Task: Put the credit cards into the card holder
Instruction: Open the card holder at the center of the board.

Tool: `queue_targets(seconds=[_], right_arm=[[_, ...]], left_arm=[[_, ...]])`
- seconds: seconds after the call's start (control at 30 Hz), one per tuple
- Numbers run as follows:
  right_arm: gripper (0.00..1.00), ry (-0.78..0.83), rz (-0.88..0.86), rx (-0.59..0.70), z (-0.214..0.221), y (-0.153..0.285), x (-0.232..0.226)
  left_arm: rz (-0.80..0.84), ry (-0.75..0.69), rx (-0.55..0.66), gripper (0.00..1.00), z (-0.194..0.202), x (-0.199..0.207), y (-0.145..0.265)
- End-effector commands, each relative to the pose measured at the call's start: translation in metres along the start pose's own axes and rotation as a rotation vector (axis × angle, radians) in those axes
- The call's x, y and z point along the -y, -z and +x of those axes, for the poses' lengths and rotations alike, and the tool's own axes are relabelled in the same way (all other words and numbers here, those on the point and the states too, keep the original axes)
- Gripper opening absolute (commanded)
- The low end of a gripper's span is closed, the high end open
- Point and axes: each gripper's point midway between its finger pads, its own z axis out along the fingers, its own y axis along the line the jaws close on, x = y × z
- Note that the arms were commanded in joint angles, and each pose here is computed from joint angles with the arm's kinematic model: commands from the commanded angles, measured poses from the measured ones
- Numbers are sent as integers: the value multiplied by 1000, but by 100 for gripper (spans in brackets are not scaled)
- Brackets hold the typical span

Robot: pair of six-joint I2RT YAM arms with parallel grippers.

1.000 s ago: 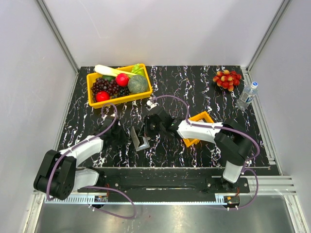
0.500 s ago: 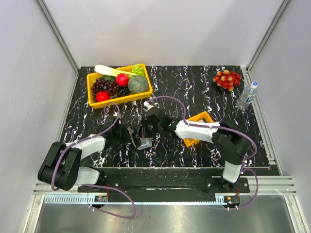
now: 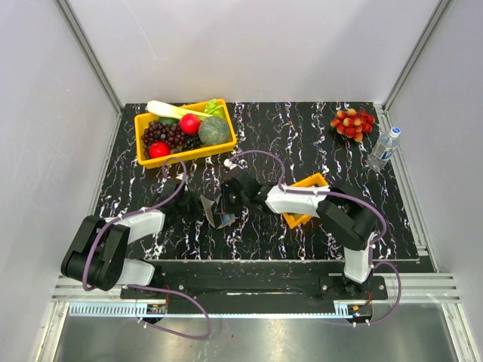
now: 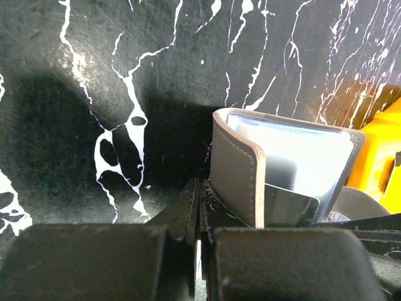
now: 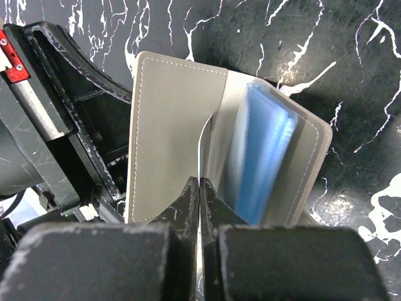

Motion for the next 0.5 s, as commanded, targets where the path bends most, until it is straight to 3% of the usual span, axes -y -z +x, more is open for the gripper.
queue_targets(seconds=[0.0,0.17,0.2,0.33,0.47], right_arm=[[0,24,46,-34,12,-14,2],[0,93,161,-61,24,-23,11],[0,111,197,-58,26,-26,16],[0,162,285,-63,30,-28,24],[0,158,300,-58,30,-29,27]], left_arm=[[-93,4,-37,3,15,-27,-3],[-118,0,-30,8,13,-30,-2],[-136,1,-31,19,13,-33,1],[-150,2,25,47,1,-31,17],[-158,1,74,59,-9,-29,32]])
